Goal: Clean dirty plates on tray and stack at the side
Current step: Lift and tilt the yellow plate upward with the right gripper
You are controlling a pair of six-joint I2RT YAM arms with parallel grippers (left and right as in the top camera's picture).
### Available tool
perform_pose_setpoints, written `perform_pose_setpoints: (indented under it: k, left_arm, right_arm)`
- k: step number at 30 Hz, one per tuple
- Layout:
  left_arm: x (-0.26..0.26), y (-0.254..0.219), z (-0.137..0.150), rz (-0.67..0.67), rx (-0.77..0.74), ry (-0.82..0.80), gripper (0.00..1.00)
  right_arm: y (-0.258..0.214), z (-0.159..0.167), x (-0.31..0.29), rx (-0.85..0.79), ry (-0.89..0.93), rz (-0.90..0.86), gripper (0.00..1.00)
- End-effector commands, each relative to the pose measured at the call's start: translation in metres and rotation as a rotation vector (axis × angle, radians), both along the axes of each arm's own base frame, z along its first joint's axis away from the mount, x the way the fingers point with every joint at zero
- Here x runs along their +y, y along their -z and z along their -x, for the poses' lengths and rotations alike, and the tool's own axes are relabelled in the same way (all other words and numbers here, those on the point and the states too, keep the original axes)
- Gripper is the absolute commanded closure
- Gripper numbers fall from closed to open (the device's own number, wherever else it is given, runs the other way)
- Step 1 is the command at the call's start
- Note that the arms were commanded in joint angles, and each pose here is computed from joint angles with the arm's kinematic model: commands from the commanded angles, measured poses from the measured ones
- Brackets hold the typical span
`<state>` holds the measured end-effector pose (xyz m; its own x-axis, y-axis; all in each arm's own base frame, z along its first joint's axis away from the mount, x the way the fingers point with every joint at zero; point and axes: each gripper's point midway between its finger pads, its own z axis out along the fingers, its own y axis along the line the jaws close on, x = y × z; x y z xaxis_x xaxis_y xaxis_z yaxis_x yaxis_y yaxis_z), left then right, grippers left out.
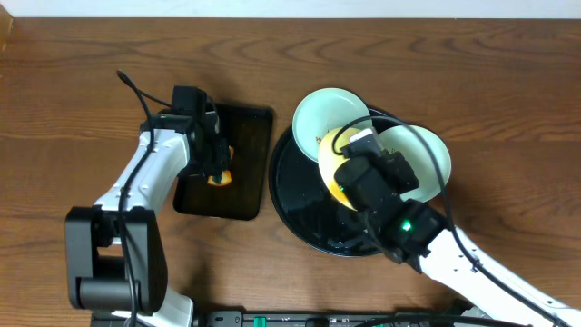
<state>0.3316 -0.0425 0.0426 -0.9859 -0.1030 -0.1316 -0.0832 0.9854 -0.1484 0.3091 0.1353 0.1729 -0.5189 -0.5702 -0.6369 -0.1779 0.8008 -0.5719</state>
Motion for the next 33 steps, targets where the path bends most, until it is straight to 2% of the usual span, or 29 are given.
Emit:
perform_pose_setpoints:
  k: [1, 8, 10, 16, 17, 18, 22, 33]
  left_arm:
    - [0.002, 0.014, 0.005, -0.017, 0.038, 0.01, 0.91]
    - [0.001, 0.031, 0.008, -0.016, 0.08, 0.011, 0.91]
    - [0.001, 0.037, 0.009, -0.017, 0.098, 0.01, 0.88]
    - [-0.001, 0.053, 0.017, -0.006, 0.159, 0.013, 0.86]
    - [-0.004, 0.053, 0.017, 0.013, 0.16, 0.014, 0.9]
    - [-0.01, 0.05, 0.017, 0.049, 0.157, 0.02, 0.92]
    - [-0.037, 0.033, 0.015, 0.207, 0.123, 0.102, 0.93]
    - [-0.032, 0.016, -0.002, 0.178, 0.02, 0.095, 0.92]
  right_arm:
    - [-0.037, 0.0, -0.002, -0.128, 0.02, 0.13, 0.99]
    - [-0.045, 0.003, -0.001, -0.165, 0.036, 0.158, 0.99]
    - [-0.045, 0.003, -0.001, -0.165, 0.037, 0.156, 0.99]
    - [-0.042, 0.003, 0.001, -0.178, 0.072, 0.051, 0.99]
    - [-0.041, 0.003, 0.002, -0.176, 0.072, 0.039, 0.99]
    - [-0.041, 0.003, 0.002, -0.174, 0.071, 0.029, 0.99]
    - [-0.04, 0.003, 0.002, -0.173, 0.074, 0.024, 0.99]
    - [-0.04, -0.002, -0.008, -0.184, 0.133, -0.035, 0.99]
